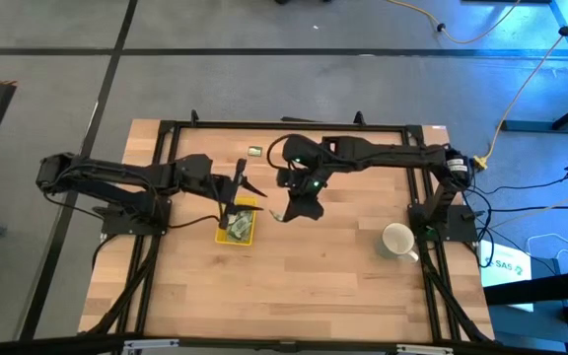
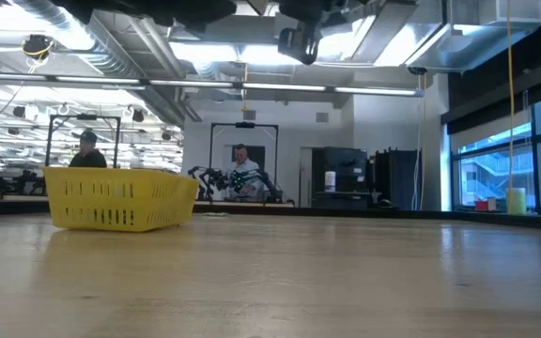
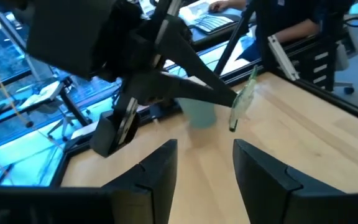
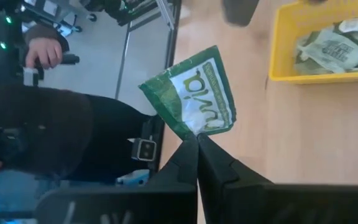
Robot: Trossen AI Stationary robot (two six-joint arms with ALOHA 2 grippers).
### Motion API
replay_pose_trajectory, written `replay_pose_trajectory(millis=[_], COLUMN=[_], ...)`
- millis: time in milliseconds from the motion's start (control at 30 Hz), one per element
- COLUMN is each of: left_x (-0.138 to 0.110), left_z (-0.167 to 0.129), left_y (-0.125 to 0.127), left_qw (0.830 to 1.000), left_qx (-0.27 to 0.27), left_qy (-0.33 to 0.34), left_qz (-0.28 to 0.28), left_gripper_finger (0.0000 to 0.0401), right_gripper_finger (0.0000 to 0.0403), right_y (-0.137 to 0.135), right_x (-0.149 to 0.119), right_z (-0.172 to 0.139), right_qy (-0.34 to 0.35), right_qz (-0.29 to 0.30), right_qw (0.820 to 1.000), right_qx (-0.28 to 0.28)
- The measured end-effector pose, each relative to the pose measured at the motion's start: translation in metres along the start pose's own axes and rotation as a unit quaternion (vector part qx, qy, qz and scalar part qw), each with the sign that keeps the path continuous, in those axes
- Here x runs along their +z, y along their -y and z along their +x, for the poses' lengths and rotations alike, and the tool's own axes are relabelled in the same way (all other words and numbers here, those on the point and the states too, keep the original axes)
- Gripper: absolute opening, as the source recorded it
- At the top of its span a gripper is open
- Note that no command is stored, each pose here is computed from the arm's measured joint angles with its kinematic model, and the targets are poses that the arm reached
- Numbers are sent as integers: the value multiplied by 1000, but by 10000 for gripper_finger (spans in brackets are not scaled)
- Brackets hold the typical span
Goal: Pick and place Stevia / Truvia into bins
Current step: Put the green packet into the yellow bin
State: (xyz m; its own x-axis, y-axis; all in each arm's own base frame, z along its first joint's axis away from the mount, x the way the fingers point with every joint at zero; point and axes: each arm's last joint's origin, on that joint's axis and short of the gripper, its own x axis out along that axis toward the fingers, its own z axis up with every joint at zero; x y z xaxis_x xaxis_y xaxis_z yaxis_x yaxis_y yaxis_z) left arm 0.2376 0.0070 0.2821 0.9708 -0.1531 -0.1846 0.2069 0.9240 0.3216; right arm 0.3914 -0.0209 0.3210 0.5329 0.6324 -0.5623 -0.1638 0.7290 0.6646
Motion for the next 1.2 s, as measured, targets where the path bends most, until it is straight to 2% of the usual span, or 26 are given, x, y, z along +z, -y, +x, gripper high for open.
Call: replay_pose_trajectory(millis=[200,433,733,1000,1200], left_x=[5,10,11,7,8], left_z=[2,3,6,17,17], left_y=[12,19,19,20,20], left_qw=[1000,1000,1000,999,999], left_qx=[-24,3,-6,-14,-17], left_qy=[10,14,25,34,38], left_qz=[5,9,-7,-11,-10], left_gripper_finger=[152,149,148,134,106], right_gripper_finger=[0,0,0,0,0], right_y=[-3,-5,-6,-6,-6], right_x=[4,5,7,8,8], right_z=[1,3,7,7,7], right_qy=[16,23,34,41,41], right_qz=[18,35,47,56,55], right_qw=[1000,999,998,998,998], right_qx=[6,8,-11,-11,-11])
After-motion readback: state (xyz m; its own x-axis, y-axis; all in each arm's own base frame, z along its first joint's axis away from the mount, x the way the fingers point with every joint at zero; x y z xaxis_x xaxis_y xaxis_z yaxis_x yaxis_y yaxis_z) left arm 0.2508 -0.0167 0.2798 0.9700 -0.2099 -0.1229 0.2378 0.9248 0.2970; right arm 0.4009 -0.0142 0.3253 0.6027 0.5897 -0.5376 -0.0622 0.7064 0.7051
